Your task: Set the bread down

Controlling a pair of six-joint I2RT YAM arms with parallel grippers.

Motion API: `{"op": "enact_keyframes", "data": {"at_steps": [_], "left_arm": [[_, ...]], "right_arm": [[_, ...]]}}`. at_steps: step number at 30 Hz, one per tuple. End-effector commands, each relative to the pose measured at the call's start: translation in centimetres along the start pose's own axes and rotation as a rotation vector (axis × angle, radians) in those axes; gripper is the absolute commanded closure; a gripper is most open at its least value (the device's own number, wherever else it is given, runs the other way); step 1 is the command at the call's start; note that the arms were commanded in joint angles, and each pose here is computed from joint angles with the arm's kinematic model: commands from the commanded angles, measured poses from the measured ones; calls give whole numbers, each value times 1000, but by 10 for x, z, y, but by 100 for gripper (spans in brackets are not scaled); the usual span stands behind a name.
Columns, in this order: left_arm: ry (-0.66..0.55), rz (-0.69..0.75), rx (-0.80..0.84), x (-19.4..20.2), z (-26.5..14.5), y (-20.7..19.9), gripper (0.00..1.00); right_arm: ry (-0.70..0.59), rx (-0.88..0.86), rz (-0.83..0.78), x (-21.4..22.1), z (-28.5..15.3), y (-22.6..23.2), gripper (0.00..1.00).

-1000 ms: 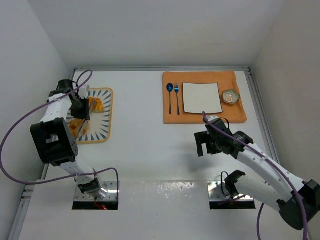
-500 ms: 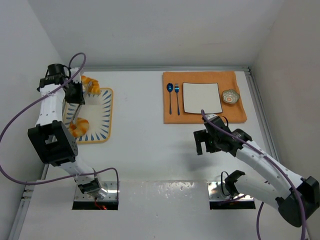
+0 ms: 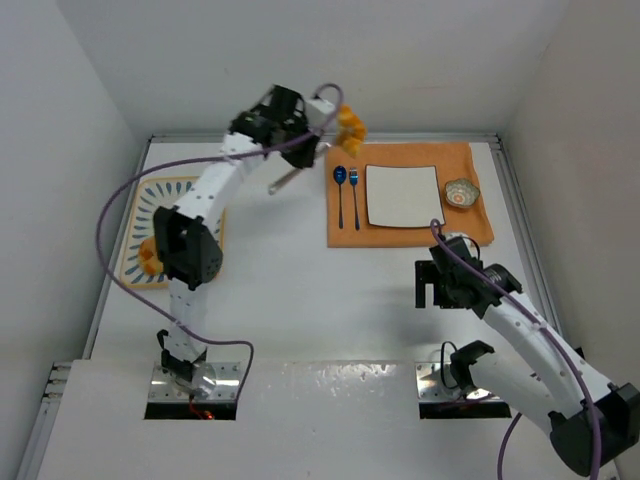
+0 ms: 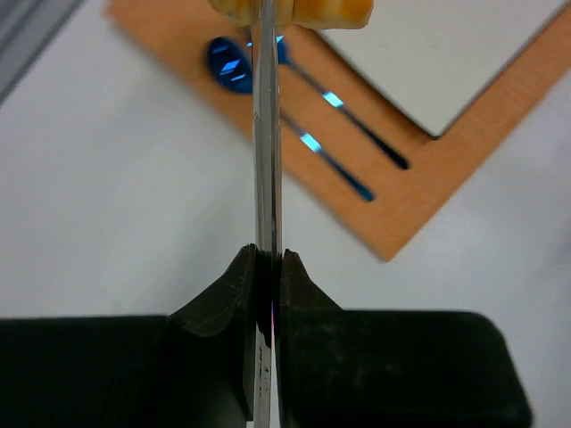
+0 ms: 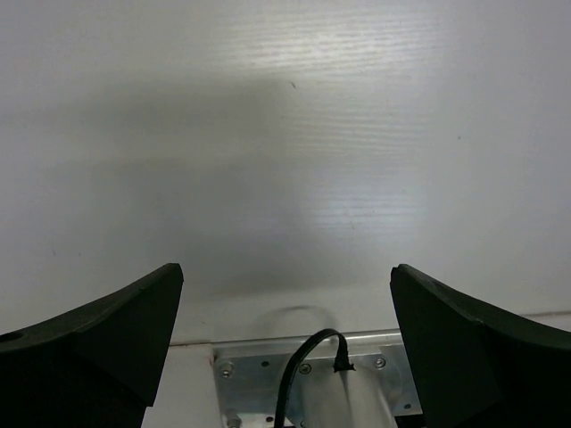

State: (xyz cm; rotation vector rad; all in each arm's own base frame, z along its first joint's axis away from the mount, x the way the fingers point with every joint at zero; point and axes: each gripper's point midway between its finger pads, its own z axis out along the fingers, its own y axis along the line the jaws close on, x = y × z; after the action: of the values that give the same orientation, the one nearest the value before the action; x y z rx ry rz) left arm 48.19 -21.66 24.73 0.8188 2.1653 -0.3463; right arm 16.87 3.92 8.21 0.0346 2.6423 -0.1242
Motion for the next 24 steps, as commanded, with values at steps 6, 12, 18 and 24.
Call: {"op": "enact_keyframes", "data": {"at_steps": [6, 12, 18, 24], "left_arm": [[-194, 92, 100, -54, 107, -118, 100], [-95, 90, 97, -11, 163, -143, 100], [-37, 90, 151, 16, 181, -163, 100], [-26, 86, 119, 20, 180, -162, 72]], "right_arm": [[92, 37, -22, 34, 3, -14, 0], [94, 71, -65, 27, -6, -22, 0], [64, 65, -53, 26, -4, -21, 0], [78, 68, -42, 25, -3, -19, 0]]}}
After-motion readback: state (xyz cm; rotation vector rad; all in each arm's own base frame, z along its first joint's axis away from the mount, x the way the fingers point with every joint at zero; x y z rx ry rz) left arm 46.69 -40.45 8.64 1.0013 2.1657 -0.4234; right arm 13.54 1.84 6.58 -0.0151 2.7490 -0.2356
